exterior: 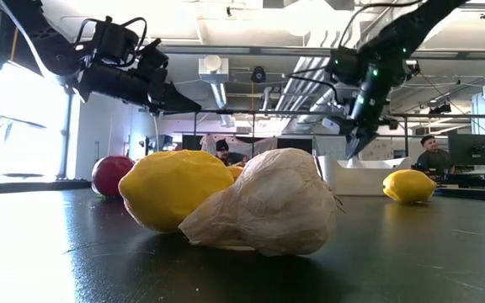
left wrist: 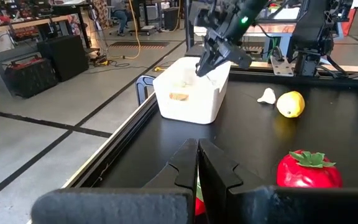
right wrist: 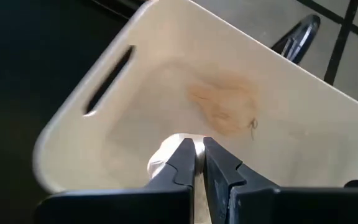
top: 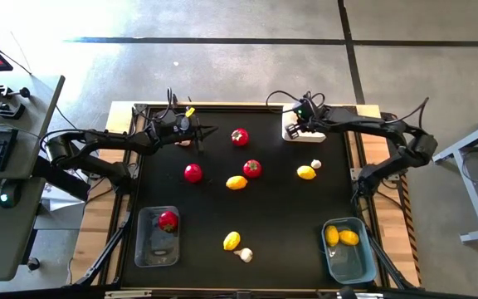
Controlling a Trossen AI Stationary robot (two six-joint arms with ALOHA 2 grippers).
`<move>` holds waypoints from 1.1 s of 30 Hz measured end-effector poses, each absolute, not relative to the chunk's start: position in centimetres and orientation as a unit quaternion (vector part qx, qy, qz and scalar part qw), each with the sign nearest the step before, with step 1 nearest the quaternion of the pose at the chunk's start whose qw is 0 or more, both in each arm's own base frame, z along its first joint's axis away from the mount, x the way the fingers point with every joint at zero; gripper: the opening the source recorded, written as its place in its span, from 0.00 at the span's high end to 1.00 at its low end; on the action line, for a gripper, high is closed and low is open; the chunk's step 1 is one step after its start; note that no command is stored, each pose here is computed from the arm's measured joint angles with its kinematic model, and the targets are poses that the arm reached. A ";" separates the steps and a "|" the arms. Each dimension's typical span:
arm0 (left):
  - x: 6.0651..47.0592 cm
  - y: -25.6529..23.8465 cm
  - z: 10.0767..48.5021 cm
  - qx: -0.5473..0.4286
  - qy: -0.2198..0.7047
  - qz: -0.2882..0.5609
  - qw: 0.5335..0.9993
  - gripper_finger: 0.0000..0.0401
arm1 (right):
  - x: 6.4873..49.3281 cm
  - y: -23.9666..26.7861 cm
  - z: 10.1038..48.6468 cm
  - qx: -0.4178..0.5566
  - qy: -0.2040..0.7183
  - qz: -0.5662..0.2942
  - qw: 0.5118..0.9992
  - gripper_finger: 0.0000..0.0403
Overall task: Sort produce into baskets
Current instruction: Put the garlic into the white bin, then put the tomato into the transparent bin
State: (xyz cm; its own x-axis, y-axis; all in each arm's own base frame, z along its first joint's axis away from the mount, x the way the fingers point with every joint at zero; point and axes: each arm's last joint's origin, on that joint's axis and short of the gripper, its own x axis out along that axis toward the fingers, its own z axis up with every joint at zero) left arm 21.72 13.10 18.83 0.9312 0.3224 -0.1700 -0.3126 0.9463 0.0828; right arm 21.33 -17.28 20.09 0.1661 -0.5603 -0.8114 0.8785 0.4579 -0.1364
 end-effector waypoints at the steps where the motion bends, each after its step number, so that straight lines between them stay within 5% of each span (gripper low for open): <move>1: 21.7 13.1 18.8 0.027 0.091 0.162 0.982 1.00 | 21.1 -17.3 19.8 0.188 0.425 -0.488 0.739 1.00; 8: 22.0 12.6 18.7 0.035 0.097 0.128 0.986 1.00 | 20.3 -17.6 18.5 0.198 0.426 -0.482 0.740 0.92; 19: 24.4 9.7 19.5 0.037 0.140 0.053 0.988 1.00 | 21.7 -17.5 21.3 0.152 0.419 -0.462 0.767 0.55; 26: 25.5 9.2 20.6 0.006 0.152 0.052 0.987 0.97 | 22.0 -14.5 24.5 0.121 0.368 -0.426 0.817 0.54; 33: 27.4 8.2 21.3 0.017 0.174 0.024 0.984 0.81 | 22.7 -11.0 23.8 0.127 0.351 -0.382 0.845 0.54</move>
State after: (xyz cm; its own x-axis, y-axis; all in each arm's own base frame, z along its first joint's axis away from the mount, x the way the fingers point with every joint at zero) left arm 27.35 8.20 21.30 0.9380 0.0542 -0.3425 -0.0421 0.9982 0.0429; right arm 22.66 -10.98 23.76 0.4614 -0.5574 -0.6902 0.7358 0.6751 -0.0533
